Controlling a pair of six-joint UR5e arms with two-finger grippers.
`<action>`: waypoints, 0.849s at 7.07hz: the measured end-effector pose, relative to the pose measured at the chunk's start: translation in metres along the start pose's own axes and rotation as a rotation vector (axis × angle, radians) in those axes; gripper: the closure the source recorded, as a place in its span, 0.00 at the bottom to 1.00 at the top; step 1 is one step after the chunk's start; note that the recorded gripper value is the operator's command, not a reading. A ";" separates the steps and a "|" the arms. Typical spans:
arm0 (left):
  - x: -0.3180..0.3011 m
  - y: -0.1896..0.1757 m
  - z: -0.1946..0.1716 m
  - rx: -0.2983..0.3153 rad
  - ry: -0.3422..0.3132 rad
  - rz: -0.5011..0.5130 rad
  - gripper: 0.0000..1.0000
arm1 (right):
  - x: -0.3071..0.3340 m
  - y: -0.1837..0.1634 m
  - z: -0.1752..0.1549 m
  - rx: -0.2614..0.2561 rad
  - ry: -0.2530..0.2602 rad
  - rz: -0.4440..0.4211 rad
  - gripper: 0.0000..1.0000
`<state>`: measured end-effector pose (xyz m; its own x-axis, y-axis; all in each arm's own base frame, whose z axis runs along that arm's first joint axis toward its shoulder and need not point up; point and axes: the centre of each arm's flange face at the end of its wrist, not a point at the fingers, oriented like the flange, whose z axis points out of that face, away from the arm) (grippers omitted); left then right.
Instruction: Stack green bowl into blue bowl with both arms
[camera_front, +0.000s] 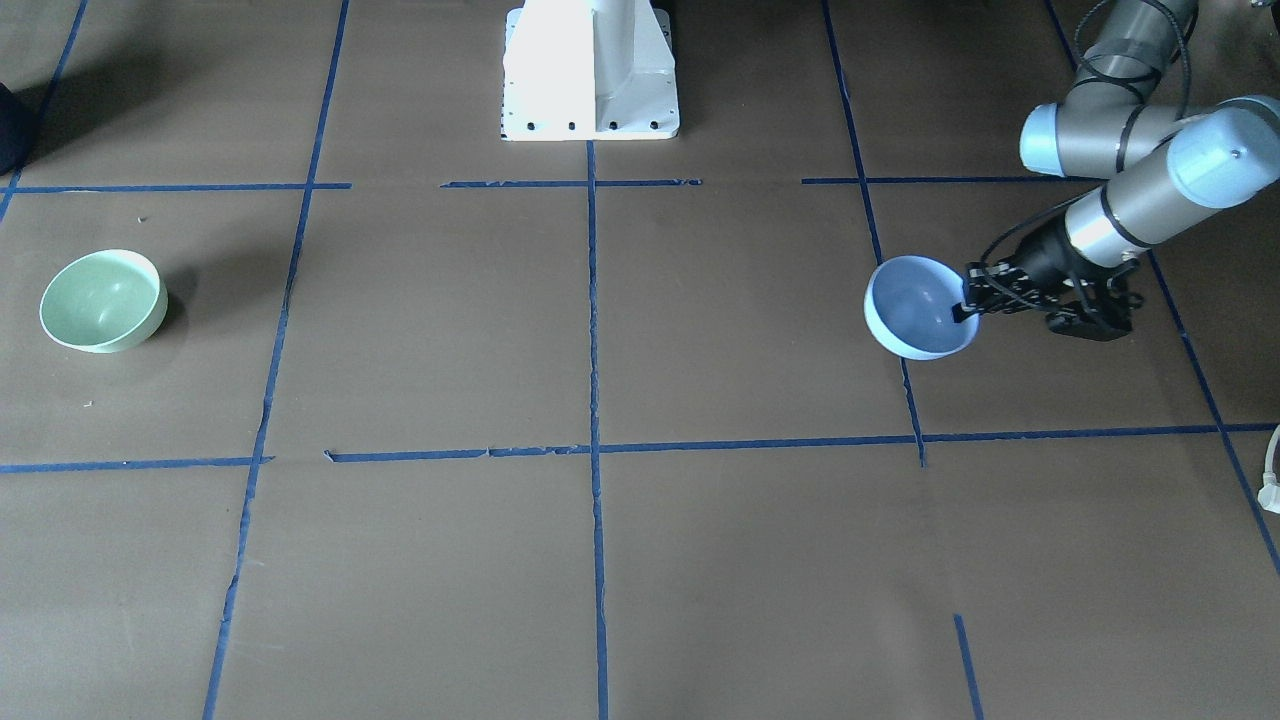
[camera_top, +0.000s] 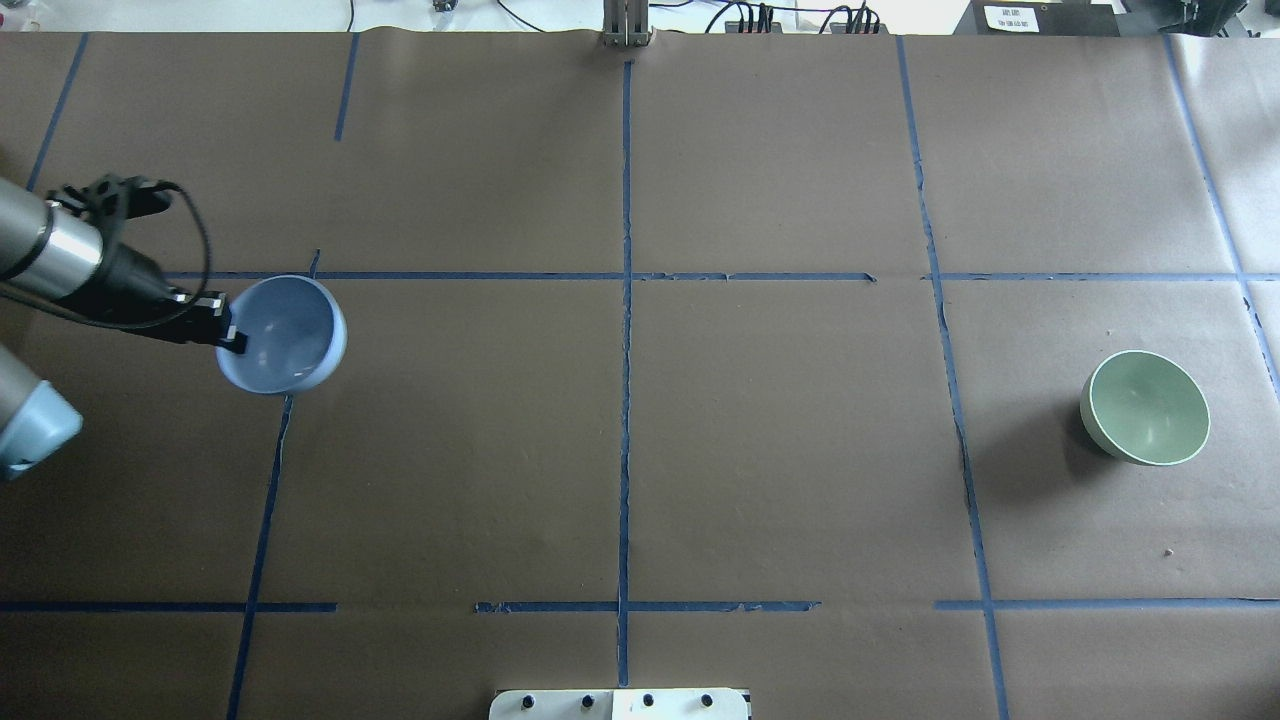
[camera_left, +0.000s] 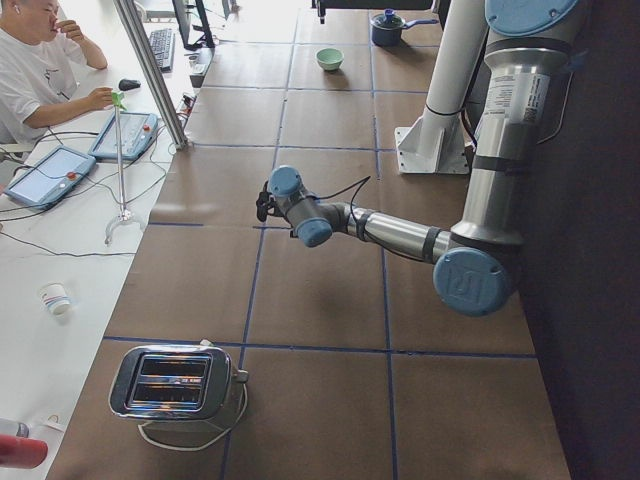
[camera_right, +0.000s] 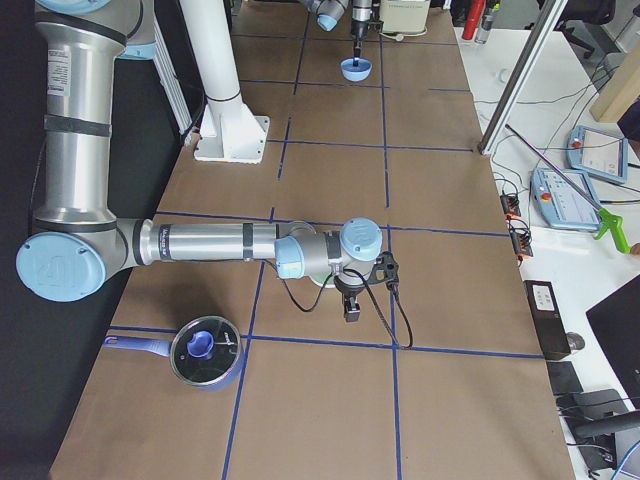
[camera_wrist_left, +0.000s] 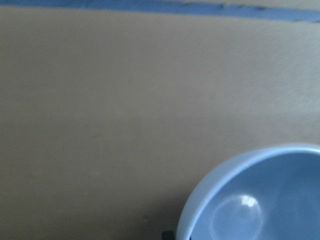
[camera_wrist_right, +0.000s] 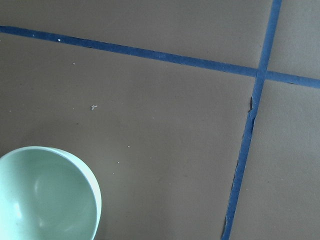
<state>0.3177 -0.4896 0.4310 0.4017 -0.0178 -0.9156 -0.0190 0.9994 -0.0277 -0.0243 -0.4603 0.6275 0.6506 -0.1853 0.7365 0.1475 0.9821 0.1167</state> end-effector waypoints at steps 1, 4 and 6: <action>0.093 0.012 0.036 -0.015 0.042 -0.059 1.00 | -0.003 -0.002 0.000 0.001 -0.001 -0.007 0.00; 0.252 0.075 0.134 0.070 -0.036 -0.103 1.00 | -0.009 -0.009 -0.003 0.009 -0.002 -0.022 0.00; 0.267 0.079 0.160 0.087 -0.073 -0.105 0.99 | -0.011 -0.011 -0.004 0.010 -0.005 -0.024 0.00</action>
<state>0.5700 -0.4108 0.2484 0.4627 -0.1234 -0.8779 0.1051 0.9909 -0.0839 -0.0300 -0.4689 0.6156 0.6435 -0.2089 0.7364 0.1556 0.9777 0.1413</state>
